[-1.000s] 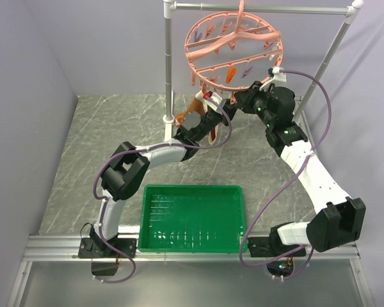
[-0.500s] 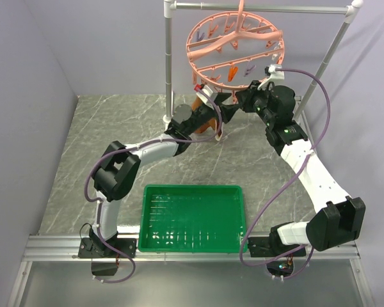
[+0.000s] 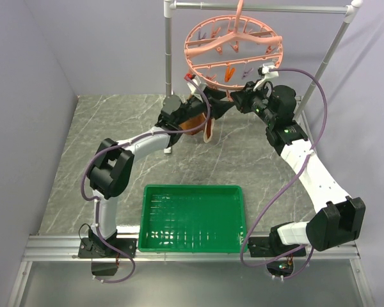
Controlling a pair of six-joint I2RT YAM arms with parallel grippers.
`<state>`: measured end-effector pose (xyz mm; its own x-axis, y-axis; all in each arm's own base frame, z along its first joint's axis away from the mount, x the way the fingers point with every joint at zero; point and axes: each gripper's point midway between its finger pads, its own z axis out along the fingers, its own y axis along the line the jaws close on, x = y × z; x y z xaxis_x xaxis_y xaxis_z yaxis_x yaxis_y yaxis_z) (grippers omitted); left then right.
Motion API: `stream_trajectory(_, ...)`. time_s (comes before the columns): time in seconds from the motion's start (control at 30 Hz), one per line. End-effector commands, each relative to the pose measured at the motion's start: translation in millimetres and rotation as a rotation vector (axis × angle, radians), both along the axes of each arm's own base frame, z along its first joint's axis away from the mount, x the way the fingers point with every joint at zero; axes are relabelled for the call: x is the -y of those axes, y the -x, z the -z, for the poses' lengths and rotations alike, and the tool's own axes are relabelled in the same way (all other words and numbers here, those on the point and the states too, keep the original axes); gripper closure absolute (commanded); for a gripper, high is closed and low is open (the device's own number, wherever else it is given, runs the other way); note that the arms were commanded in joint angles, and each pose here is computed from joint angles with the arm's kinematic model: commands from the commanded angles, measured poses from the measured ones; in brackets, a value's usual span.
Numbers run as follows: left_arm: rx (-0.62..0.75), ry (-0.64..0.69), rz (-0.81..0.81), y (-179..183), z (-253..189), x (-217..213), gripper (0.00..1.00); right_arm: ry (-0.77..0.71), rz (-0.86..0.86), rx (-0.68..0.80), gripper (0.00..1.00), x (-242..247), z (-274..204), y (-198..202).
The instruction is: Clip the underwear to the hanger
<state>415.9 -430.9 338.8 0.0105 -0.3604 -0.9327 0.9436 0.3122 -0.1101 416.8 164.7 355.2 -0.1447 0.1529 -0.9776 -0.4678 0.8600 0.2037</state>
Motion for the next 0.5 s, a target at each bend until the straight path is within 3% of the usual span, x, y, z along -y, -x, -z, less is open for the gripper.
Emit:
stream_trajectory(0.0,0.054,0.067,0.081,18,-39,-5,0.43,-0.020,-0.062,0.090,1.00,-7,-30,6)
stream_trajectory(0.13,0.053,0.070,0.097,18,-41,-6,0.58,-0.037,-0.077,0.086,1.00,-9,-31,5)
stream_trajectory(0.3,0.078,0.077,0.137,24,-46,-6,0.64,-0.069,-0.109,0.075,1.00,-15,-31,7)
stream_trajectory(0.4,0.075,0.081,0.148,27,-46,-6,0.78,-0.085,-0.105,0.064,1.00,-15,-32,6)
stream_trajectory(0.47,0.063,0.076,0.132,23,-42,-7,0.92,-0.103,-0.075,0.046,0.92,-12,-33,4)
